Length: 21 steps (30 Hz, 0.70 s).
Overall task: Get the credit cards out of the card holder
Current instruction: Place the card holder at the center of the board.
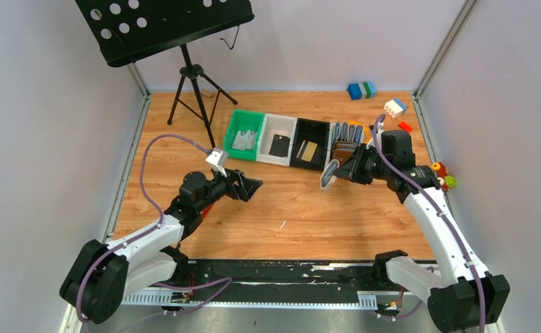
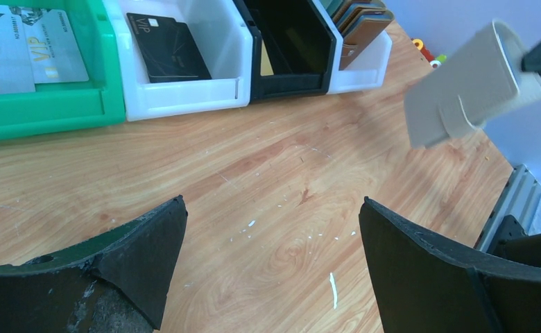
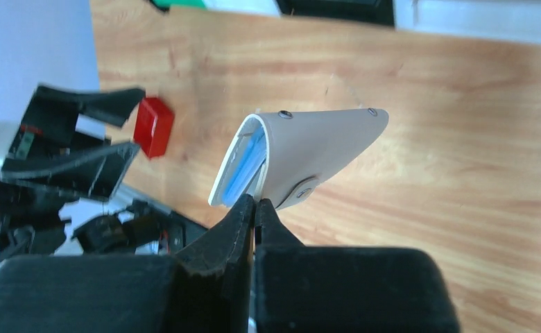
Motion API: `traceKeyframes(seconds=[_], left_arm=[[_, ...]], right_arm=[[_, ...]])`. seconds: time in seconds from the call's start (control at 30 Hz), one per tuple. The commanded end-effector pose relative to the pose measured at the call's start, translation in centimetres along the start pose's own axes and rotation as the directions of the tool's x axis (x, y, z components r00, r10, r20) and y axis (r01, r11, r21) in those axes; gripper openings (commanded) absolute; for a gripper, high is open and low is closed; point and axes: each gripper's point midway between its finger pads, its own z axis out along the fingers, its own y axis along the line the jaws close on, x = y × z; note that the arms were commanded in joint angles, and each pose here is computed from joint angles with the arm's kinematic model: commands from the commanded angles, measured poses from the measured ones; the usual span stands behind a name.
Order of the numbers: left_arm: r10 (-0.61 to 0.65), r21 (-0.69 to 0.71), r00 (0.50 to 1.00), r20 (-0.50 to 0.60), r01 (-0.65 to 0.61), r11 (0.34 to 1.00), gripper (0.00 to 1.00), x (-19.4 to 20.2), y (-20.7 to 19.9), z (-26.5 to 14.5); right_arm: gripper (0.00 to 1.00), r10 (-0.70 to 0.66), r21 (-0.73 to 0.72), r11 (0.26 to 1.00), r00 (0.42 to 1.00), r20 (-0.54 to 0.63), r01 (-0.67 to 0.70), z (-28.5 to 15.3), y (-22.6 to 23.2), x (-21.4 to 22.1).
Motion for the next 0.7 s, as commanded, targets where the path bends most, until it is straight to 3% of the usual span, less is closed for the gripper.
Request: traceKeyframes(seconds=[0.0, 0.2, 0.3, 0.37, 0.47, 0.67], left_arm=[[0.048, 0.012, 0.996, 0.069, -0.049, 0.999, 1.0, -2.2, -0.7, 0.2], [0.034, 0.004, 0.997, 0.063, -0.034, 0.999, 1.0, -1.8, -0.4, 0.4], [0.026, 0.004, 0.998, 0.055, -0.026, 1.0, 1.0, -1.5, -0.2, 0.6], [0.025, 0.003, 0.998, 0.052, -0.025, 1.0, 1.0, -1.4, -0.2, 0.6], [0.031, -0.004, 0.998, 0.049, -0.031, 1.0, 1.0, -1.4, 0.0, 0.7], [0.032, -0.066, 0.999, -0.018, -0.034, 0.997, 1.0, -0.7, 1.1, 1.0]], right_arm=[[0.0, 0.001, -0.139, 0.99, 0.991, -0.132, -0.02, -1.8, 2.4, 4.1], [0.03, 0.069, -0.232, 0.966, 0.981, -0.182, -0.111, 2.8, 5.7, 7.8], [0.3, 0.058, -0.229, 0.968, 0.983, -0.175, -0.098, 5.4, 7.1, 7.5], [0.54, 0.038, -0.249, 0.965, 0.983, -0.178, -0.083, 6.6, 8.1, 7.0], [0.75, -0.025, -0.229, 0.973, 0.989, -0.143, -0.009, 7.3, 8.3, 5.7], [0.79, -0.304, -0.181, 0.94, 0.951, -0.05, 0.291, 6.6, 6.2, 4.6]])
